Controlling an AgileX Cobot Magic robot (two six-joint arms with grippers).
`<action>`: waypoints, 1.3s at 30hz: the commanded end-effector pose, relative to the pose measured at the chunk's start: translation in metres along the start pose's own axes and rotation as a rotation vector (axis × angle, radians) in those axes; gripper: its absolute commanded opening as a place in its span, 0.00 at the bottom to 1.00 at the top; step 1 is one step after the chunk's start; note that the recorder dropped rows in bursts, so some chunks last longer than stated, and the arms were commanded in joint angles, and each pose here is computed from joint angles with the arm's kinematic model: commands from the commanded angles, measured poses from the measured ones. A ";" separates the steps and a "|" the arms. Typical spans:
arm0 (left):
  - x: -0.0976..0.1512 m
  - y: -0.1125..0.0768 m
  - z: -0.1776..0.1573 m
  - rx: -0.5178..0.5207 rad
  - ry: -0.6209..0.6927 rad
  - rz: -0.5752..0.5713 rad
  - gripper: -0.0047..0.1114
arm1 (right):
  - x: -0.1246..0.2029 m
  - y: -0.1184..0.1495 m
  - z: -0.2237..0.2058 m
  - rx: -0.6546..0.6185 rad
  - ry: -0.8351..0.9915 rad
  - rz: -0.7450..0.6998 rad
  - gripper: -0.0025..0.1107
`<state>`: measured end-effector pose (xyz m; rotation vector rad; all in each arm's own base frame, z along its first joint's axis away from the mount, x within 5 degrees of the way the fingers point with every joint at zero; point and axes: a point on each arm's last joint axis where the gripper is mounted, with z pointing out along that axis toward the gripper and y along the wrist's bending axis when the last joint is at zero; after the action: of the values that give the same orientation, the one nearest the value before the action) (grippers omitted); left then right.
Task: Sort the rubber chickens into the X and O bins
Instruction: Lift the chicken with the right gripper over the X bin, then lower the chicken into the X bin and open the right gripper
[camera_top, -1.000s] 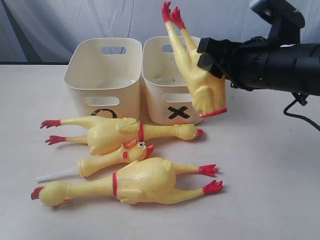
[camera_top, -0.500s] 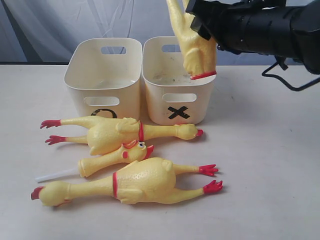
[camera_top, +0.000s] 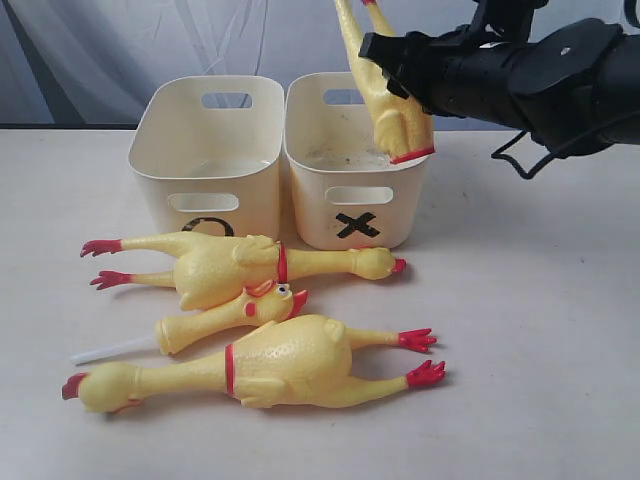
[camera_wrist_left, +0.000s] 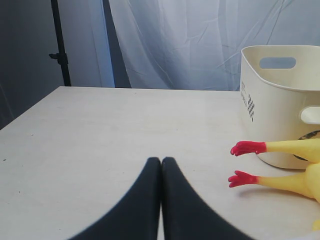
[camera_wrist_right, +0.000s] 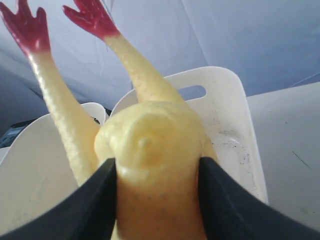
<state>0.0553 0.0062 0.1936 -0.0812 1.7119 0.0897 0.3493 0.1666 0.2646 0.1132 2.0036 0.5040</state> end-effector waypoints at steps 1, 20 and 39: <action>0.001 0.000 0.000 -0.005 0.001 -0.001 0.04 | -0.003 0.004 0.007 -0.007 -0.008 -0.013 0.01; 0.001 0.000 0.000 -0.005 0.001 -0.001 0.04 | -0.004 0.010 0.036 -0.013 -0.016 -0.035 0.01; 0.001 0.000 0.000 -0.005 0.001 -0.001 0.04 | 0.000 0.012 0.038 -0.034 0.024 -0.036 0.02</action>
<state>0.0553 0.0062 0.1936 -0.0812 1.7119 0.0897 0.3800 0.1892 0.2498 0.0611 2.0326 0.5223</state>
